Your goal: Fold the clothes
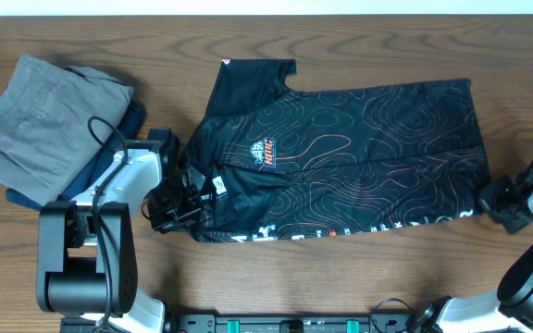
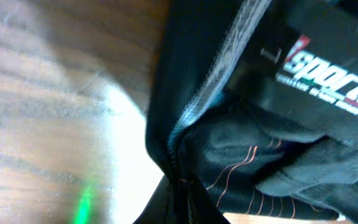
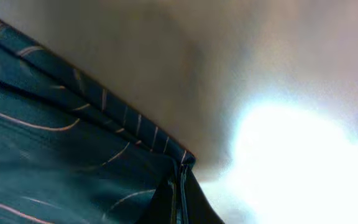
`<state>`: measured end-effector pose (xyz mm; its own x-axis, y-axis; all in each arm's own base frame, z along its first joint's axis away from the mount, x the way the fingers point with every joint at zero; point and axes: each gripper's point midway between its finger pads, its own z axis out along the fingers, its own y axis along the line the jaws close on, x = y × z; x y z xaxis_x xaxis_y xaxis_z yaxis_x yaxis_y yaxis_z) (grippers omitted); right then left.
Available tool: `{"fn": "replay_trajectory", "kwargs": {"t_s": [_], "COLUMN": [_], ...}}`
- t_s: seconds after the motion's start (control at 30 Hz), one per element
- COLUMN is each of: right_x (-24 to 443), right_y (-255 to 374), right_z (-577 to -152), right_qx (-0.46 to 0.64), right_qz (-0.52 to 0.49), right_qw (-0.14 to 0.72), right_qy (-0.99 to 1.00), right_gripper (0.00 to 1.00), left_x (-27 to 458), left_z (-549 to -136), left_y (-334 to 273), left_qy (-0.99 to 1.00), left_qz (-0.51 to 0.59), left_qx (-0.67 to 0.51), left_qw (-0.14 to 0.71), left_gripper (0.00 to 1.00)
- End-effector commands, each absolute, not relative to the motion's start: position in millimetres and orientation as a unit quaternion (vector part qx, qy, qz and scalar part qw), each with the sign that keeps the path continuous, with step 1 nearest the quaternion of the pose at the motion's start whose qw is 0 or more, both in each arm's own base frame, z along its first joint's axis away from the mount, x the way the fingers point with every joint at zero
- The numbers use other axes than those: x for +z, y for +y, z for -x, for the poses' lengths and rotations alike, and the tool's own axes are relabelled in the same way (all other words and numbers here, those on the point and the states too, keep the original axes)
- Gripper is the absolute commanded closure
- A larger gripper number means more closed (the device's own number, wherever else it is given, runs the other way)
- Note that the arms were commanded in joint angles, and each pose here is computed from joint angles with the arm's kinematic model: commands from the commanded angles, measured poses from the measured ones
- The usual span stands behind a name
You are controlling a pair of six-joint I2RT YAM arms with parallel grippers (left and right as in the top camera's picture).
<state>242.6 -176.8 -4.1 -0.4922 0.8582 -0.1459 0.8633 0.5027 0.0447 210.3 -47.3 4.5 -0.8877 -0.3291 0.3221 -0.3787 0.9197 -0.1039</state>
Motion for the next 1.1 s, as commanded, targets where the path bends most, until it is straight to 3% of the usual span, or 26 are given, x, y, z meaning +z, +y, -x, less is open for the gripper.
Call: {"fn": "replay_trajectory", "kwargs": {"t_s": [0.0,0.3,0.47,0.57,0.63,0.67,0.7,0.73,0.77,0.8,1.07], "right_x": [-10.8,-1.4,14.1,33.0,51.9,62.5,73.2,82.1,93.5,102.6,140.1], "right_y": [-186.5,-191.3,-186.6,-177.8,-176.2,-175.5,-175.8,-176.4,-176.8,-175.6,-137.8], "right_z": [-193.4,-154.6,-176.2,-203.2,-219.7,-227.2,-232.6,-236.0,-239.7,-243.1,-276.2], "right_qx": [-0.100,-0.120,-0.076,-0.017,0.010,0.022,0.028,0.031,0.034,0.038,0.138], "right_qz": [-0.546,-0.583,-0.576,-0.545,-0.538,-0.531,-0.525,-0.522,-0.518,-0.508,-0.381], "right_qw": [0.004,-0.042,0.007,0.062,0.107,0.130,0.150,0.166,0.186,0.203,0.284], "right_qy": [0.832,0.802,0.814,0.836,0.836,0.837,0.838,0.836,0.834,0.836,0.869], "right_gripper": [0.99,0.99,0.98,0.92,0.81,0.75,0.57,0.20,0.05,0.01,0.01], "left_x": [3.2,17.8,26.0,41.1,54.9,61.5,68.5,74.5,79.7,84.3,108.7], "left_z": [-199.9,-166.3,-173.1,-189.2,-201.5,-207.0,-213.3,-219.6,-225.4,-230.4,-277.9], "left_y": [-39.3,-34.2,-34.5,-35.2,-35.7,-35.9,-36.2,-36.4,-36.5,-36.8,-62.1], "left_qy": [-0.966,-0.953,-0.959,-0.969,-0.974,-0.977,-0.979,-0.980,-0.981,-0.982,-0.971], "left_qz": [-0.186,-0.187,-0.186,-0.184,-0.181,-0.180,-0.178,-0.176,-0.175,-0.173,-0.135], "left_qx": [0.055,0.028,0.035,0.046,0.056,0.060,0.065,0.071,0.076,0.080,0.170], "left_qw": [0.171,0.238,0.209,0.161,0.121,0.101,0.078,0.053,0.030,0.011,-0.101], "left_gripper": [0.94,0.94,0.94,0.90,0.83,0.74,0.57,0.34,0.09,0.06,0.04]}}
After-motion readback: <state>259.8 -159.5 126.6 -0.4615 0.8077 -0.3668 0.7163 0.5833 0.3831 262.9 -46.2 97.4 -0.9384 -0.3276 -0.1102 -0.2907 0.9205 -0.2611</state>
